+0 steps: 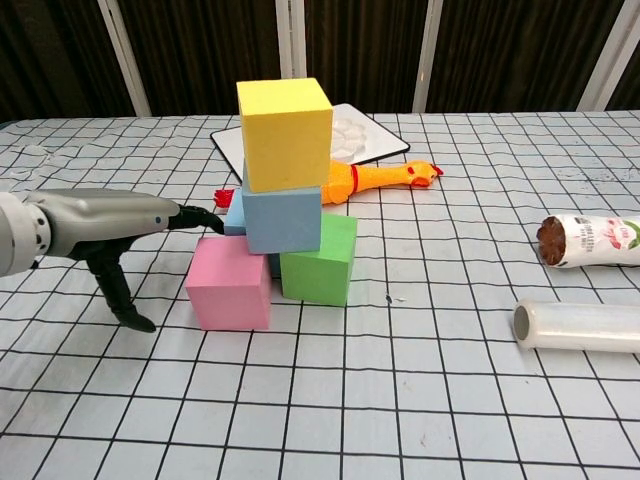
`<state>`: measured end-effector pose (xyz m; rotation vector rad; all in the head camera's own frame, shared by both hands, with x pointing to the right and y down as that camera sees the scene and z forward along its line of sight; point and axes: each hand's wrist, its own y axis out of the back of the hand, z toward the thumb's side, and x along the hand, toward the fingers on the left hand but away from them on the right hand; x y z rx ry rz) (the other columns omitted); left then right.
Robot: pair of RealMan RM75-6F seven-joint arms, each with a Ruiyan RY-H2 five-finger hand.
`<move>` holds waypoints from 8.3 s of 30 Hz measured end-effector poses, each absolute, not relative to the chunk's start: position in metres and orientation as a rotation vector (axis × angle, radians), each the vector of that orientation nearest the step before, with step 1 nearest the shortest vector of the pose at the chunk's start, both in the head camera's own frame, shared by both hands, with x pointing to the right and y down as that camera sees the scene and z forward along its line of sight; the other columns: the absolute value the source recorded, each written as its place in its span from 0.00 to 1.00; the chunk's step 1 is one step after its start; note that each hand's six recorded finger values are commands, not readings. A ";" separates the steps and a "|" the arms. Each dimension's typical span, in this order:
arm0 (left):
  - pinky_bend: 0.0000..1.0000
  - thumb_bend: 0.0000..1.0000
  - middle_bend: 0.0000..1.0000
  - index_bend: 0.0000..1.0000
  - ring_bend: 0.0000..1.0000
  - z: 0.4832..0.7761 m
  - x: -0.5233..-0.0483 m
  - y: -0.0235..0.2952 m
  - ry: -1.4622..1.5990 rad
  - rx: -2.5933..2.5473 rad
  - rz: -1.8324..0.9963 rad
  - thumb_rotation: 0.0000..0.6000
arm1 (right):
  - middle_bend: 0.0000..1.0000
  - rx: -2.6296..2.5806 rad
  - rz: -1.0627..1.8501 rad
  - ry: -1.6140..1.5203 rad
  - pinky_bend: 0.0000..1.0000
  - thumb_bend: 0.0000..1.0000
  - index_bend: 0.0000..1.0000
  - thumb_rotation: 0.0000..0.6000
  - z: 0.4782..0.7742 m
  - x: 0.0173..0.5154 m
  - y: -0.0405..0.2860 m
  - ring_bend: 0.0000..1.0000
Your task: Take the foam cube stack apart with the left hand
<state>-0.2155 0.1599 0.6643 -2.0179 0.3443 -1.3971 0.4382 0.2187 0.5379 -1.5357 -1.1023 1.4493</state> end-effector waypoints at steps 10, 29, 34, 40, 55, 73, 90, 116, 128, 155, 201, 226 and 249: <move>0.18 0.12 0.08 0.00 0.07 0.666 -0.192 0.164 0.322 -2.010 -1.330 1.00 | 0.07 -1.545 1.454 -1.094 0.04 0.03 0.14 1.00 0.540 0.437 0.218 0.13; 0.37 0.32 0.29 0.12 0.32 0.662 -0.222 0.140 0.446 -1.879 -1.313 1.00 | 0.07 -1.563 1.471 -1.069 0.04 0.03 0.15 1.00 0.547 0.436 0.218 0.13; 0.24 0.08 0.21 0.06 0.20 0.664 -0.228 0.140 0.454 -1.908 -1.317 1.00 | 0.07 -1.560 1.473 -1.067 0.04 0.03 0.15 1.00 0.548 0.434 0.217 0.13; 0.22 0.04 0.19 0.05 0.18 0.663 -0.234 0.151 0.364 -1.969 -1.333 1.00 | 0.07 -1.564 1.472 -1.065 0.04 0.03 0.15 1.00 0.549 0.433 0.217 0.13; 0.28 0.03 0.21 0.07 0.18 0.658 -0.214 0.164 0.409 -1.953 -1.304 1.00 | 0.07 -1.575 1.472 -1.057 0.04 0.03 0.16 1.00 0.552 0.432 0.216 0.13; 0.44 0.36 0.35 0.15 0.32 0.662 -0.172 0.172 0.400 -1.865 -1.247 1.00 | 0.07 -1.597 1.469 -1.065 0.04 0.03 0.17 1.00 0.555 0.434 0.213 0.13; 0.53 0.52 0.47 0.24 0.46 0.651 -0.208 0.146 0.447 -1.635 -1.248 1.00 | 0.07 -1.613 1.468 -1.040 0.04 0.03 0.18 1.00 0.559 0.428 0.214 0.13; 0.19 0.04 0.00 0.00 0.00 0.683 -0.325 0.132 0.367 -1.706 -1.513 1.00 | 0.07 -1.623 1.486 -1.022 0.04 0.03 0.18 1.00 0.562 0.425 0.215 0.13; 0.17 0.02 0.00 0.00 0.00 0.634 -0.295 0.109 0.435 -1.794 -1.520 1.00 | 0.07 -1.628 1.494 -0.994 0.04 0.03 0.18 1.00 0.566 0.420 0.217 0.13; 0.08 0.00 0.00 0.00 0.00 0.680 -0.144 0.124 0.555 -1.919 -1.087 1.00 | 0.07 -1.633 1.500 -1.000 0.04 0.03 0.18 1.00 0.565 0.424 0.216 0.13; 0.56 0.49 0.39 0.17 0.42 0.664 -0.145 0.076 0.699 -1.524 -0.899 1.00 | 0.07 -1.670 1.497 -0.999 0.04 0.03 0.18 1.00 0.565 0.426 0.217 0.15; 0.39 0.28 0.28 0.12 0.22 0.695 -0.256 0.037 0.505 -1.150 -1.027 1.00 | 0.07 -1.671 1.505 -0.994 0.04 0.03 0.18 1.00 0.567 0.424 0.217 0.15; 0.17 0.01 0.04 0.00 0.00 0.645 -0.216 0.051 0.692 -1.432 -0.990 1.00 | 0.07 -1.676 1.502 -0.987 0.04 0.03 0.18 1.00 0.568 0.422 0.217 0.15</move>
